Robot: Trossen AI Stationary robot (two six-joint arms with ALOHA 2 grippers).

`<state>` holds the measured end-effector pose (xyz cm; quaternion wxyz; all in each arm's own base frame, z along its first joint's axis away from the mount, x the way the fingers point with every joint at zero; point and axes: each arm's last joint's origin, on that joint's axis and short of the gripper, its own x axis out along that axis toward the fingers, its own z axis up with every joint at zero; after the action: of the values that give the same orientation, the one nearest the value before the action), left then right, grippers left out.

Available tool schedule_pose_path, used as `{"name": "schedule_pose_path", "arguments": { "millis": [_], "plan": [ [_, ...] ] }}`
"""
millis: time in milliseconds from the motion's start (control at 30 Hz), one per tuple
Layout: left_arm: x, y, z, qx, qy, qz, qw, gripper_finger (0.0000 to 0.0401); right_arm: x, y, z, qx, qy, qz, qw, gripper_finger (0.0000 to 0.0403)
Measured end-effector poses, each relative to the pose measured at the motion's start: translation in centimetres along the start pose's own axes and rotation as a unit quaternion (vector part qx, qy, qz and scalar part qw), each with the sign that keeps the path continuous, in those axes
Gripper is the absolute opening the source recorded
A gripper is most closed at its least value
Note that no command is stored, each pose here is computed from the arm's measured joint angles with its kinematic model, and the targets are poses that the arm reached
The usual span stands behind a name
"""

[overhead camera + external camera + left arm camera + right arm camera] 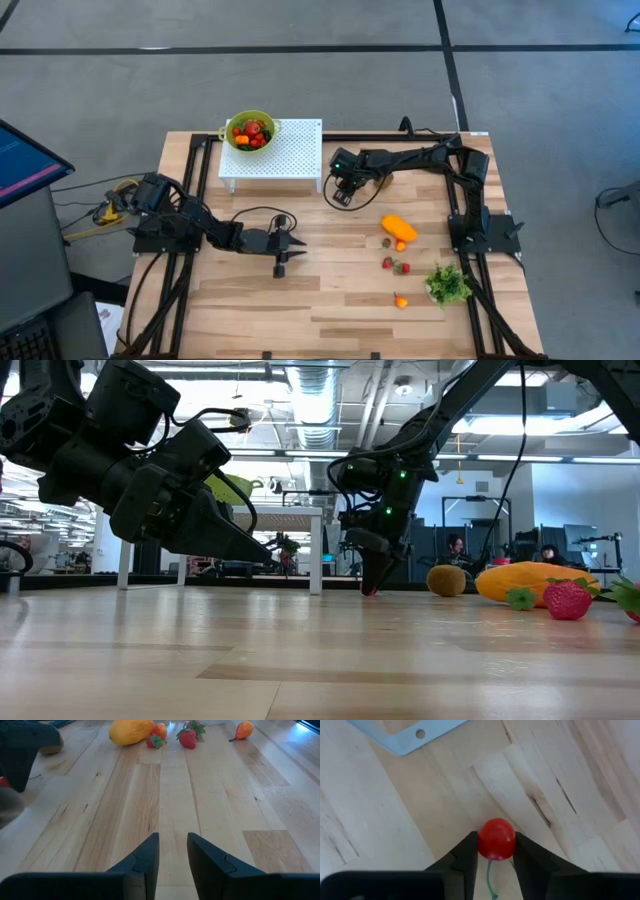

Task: Pick & Place Fruit
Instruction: Put the red cherry into the green strainer bowl on the shelf

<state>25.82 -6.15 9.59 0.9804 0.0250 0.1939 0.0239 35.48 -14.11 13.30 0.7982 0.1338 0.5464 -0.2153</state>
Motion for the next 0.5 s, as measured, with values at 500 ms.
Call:
{"name": "schedule_pose_path", "arguments": {
  "millis": [500],
  "plan": [
    [0.00, 0.00, 0.00, 0.000, 0.000, 0.000, 1.000, 0.0094, 0.00, 0.03, -0.01, -0.008, 0.000, 0.000, 1.000, 0.0094]
  ]
}}
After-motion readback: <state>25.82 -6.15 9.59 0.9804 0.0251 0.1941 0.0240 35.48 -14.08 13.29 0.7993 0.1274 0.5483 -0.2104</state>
